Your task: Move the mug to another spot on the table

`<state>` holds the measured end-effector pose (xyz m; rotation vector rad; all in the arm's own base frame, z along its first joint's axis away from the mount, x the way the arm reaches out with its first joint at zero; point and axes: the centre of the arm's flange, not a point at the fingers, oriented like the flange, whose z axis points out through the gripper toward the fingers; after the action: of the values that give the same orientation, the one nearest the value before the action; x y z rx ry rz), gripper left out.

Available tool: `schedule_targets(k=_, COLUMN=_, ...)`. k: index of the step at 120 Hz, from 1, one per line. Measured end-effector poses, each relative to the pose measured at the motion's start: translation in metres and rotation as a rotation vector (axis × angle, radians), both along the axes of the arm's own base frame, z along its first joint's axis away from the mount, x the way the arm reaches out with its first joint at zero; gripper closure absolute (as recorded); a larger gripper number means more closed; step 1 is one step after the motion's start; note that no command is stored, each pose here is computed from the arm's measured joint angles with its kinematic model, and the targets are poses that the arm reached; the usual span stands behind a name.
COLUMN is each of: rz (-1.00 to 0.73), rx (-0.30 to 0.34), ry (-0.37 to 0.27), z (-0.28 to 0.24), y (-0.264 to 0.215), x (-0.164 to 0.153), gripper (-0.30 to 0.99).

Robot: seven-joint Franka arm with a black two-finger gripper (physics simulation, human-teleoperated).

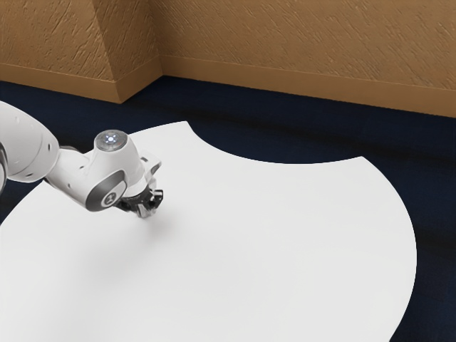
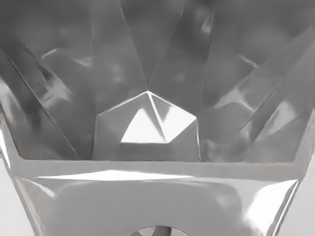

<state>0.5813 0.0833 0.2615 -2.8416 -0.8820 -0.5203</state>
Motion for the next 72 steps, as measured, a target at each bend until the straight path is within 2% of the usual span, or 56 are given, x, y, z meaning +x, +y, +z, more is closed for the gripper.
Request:
schedule_targets(k=40, rz=-0.019, rx=0.001, ry=-0.040, z=0.019, y=-0.007, x=0.002, gripper=0.65)
schedule_targets(k=72, rz=-0.138, rx=-0.004, ry=-0.063, z=0.032, y=-0.076, x=0.006, gripper=0.67)
